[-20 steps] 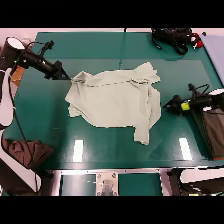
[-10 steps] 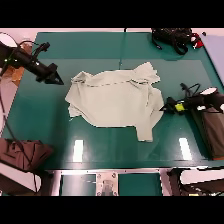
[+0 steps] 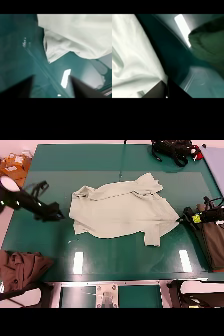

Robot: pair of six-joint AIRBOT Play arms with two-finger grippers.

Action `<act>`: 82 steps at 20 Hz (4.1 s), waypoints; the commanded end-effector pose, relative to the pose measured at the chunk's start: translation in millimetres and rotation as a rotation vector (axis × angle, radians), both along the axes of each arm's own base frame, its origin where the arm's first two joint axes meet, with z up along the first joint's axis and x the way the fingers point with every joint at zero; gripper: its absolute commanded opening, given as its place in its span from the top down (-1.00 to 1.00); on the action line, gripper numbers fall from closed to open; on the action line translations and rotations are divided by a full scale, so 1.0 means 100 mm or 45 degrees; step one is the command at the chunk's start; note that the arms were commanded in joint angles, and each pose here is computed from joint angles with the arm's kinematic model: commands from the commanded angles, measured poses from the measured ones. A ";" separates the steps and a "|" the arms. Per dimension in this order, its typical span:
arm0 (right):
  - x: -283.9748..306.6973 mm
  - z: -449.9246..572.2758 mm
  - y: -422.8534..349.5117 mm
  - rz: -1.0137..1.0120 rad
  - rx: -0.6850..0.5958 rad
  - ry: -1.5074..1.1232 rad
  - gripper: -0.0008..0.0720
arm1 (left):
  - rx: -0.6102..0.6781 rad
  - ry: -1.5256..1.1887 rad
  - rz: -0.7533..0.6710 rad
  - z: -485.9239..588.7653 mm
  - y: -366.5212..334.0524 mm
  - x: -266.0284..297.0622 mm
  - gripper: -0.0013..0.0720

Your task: Fold the shirts.

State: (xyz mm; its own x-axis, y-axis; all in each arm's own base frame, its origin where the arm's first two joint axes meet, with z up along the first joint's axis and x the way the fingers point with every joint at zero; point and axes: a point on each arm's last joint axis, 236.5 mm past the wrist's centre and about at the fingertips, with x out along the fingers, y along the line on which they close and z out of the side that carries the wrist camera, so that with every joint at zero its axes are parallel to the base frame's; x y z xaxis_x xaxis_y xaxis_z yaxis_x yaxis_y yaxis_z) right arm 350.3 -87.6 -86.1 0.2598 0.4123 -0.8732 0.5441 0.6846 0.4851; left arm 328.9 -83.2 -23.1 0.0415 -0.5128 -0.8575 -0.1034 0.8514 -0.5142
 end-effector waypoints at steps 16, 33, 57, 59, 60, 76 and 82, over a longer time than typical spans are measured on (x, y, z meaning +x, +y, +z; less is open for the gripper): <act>-0.01 -0.04 0.07 0.049 -0.025 0.009 0.93 | -0.092 -0.082 0.357 -0.90 -0.60 -0.16 0.80; -0.54 -0.29 0.35 0.096 0.070 0.189 0.93 | 0.002 -0.032 0.198 -0.64 0.06 -0.49 0.90; -0.11 4.90 0.68 0.129 -0.553 -1.499 0.94 | 0.168 -1.867 0.008 5.02 -0.08 -0.45 0.90; -0.53 5.61 0.81 0.074 -0.719 -1.740 0.94 | 0.207 -2.112 -0.008 5.66 -0.16 -0.95 0.90; -0.77 5.93 0.88 0.033 -0.804 -1.858 0.94 | 0.224 -2.197 -0.007 5.85 -0.18 -1.14 0.90; 0.56 3.57 0.25 0.040 -0.525 -1.253 0.93 | 0.064 -1.157 -0.011 2.91 0.11 0.94 0.90; 1.47 1.62 0.13 0.021 -0.334 -0.850 0.93 | -0.014 -0.767 -0.067 0.97 -0.36 1.83 0.90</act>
State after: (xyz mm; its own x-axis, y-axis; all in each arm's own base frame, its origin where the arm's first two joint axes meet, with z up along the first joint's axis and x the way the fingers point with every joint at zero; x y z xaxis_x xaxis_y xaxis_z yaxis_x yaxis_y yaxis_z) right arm 467.6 -71.4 161.3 0.8328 0.2065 -0.5137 0.0980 0.8582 0.5039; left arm 481.0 -99.0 156.9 0.5640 -0.5278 -0.6351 0.2960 0.8472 -0.4412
